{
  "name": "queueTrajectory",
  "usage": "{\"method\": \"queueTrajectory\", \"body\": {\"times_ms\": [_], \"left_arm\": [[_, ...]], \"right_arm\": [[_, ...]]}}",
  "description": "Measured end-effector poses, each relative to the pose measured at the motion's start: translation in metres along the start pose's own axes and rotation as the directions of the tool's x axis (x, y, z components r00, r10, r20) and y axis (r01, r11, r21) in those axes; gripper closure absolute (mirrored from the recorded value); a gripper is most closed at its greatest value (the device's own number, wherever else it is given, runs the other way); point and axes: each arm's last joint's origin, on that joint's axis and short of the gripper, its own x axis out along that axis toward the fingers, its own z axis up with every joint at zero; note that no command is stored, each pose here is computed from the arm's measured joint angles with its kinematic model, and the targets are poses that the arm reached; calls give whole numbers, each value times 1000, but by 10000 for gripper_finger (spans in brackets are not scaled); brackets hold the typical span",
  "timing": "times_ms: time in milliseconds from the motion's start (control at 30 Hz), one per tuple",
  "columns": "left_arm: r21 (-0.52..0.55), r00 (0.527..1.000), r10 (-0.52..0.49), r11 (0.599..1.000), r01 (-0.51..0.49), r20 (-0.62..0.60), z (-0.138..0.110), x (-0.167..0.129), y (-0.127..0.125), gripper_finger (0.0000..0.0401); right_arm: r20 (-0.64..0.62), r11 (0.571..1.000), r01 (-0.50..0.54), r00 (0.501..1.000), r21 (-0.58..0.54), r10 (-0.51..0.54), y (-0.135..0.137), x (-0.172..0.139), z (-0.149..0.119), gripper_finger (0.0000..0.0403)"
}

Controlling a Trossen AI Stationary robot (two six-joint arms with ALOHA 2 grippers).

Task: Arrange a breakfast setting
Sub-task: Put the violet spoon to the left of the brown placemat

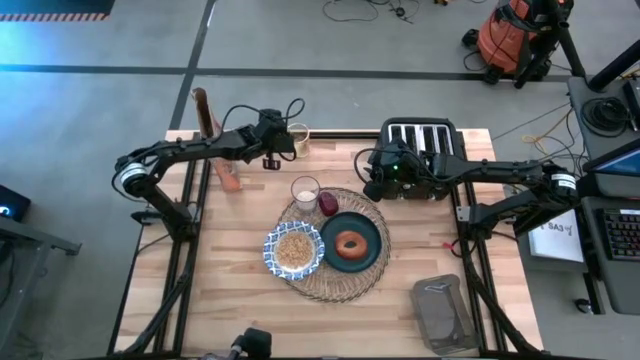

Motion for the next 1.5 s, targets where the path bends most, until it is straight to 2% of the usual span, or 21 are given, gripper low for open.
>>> {"method": "queueTrajectory", "body": {"times_ms": [133,400,533,767,1167,1500], "left_arm": [[-31,1000,-13,999,13,-3,5,-7,11,401],[-106,984,-144,982,155,109,19,-28,35,401],[-111,978,-169,977,183,125,22,-35,42,401],[-116,975,-199,971,210,101,18,-32,36,401],[-149,977,-184,969,199,110,16,-25,28,401],[-187,963,-239,947,260,127,11,-20,17,401]], "right_arm": [[0,1000,0,1000,0,0,0,0,0,312],[-17,1000,1,1000,5,-1,0,0,-2,312],[-35,1000,3,999,18,-2,0,0,-4,312],[-64,1000,6,998,26,-4,0,2,-10,312],[-87,999,10,996,45,-6,1,7,-22,312],[-92,998,12,996,67,-6,1,8,-23,312]]}}
